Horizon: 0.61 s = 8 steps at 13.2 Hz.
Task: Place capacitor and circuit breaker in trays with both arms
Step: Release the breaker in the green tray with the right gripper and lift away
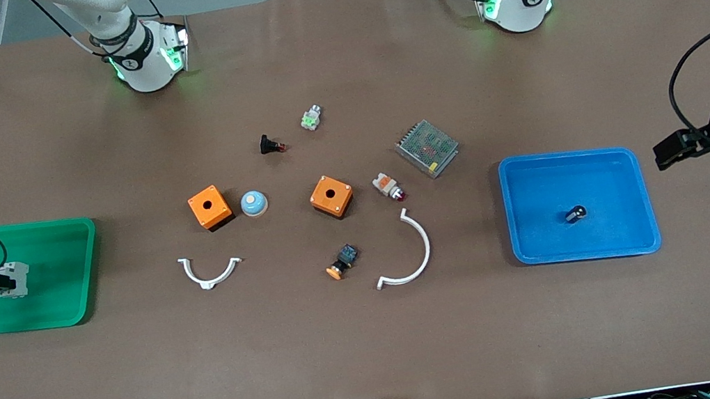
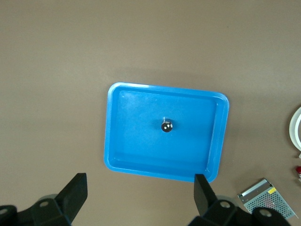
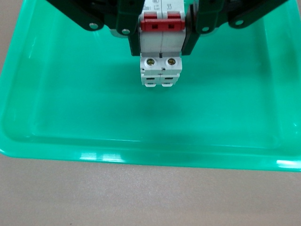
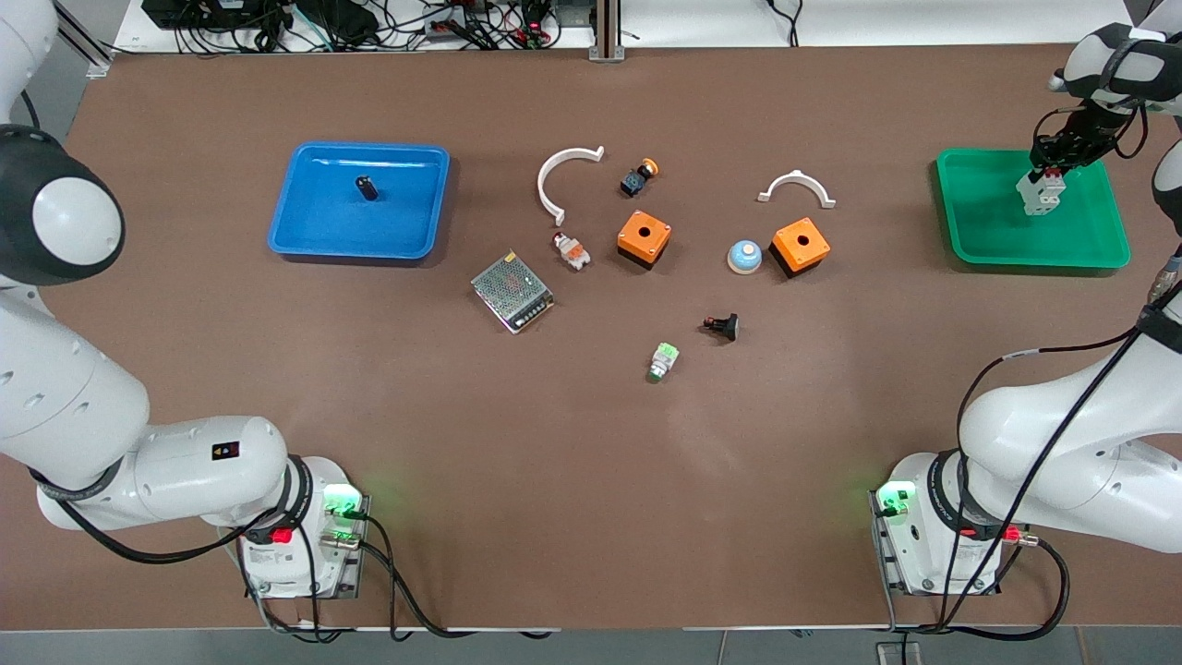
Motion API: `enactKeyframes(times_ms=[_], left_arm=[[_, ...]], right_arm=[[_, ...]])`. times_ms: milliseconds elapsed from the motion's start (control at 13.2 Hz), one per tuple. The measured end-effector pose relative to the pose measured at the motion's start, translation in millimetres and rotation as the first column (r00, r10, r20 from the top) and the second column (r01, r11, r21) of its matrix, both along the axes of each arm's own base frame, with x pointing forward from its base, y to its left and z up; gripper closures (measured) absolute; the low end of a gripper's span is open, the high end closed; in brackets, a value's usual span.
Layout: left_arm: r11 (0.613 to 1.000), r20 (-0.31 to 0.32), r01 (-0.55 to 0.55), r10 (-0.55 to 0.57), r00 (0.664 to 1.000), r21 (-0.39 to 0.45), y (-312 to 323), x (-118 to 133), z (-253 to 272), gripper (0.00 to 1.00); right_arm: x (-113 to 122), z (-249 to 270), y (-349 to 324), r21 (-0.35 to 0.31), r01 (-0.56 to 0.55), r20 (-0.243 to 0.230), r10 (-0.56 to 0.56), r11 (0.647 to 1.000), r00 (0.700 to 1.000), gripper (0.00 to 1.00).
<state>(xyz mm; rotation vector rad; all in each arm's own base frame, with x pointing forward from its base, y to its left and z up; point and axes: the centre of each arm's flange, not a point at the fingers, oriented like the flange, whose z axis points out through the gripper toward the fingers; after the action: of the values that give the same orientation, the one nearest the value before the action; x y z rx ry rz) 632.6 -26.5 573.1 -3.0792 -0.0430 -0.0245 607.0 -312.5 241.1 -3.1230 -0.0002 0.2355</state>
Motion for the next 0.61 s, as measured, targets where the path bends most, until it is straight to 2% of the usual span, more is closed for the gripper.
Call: enactKeyframes(times_ms=[532,608], left_arm=[[0.999,0.011,0.05,-0.05,0.999,0.008,-41,-65,78,0.0],[0.999,0.006,0.051,-0.05,0.999,-0.019,-45,-73,79,0.0]], right_arm=[[-1,-16,1,0.009,0.0,-0.007,0.0,1.0,1.0,0.6],[-1,-15,1,0.007,-0.001,-0.004,0.001,1.0,1.0,0.53]])
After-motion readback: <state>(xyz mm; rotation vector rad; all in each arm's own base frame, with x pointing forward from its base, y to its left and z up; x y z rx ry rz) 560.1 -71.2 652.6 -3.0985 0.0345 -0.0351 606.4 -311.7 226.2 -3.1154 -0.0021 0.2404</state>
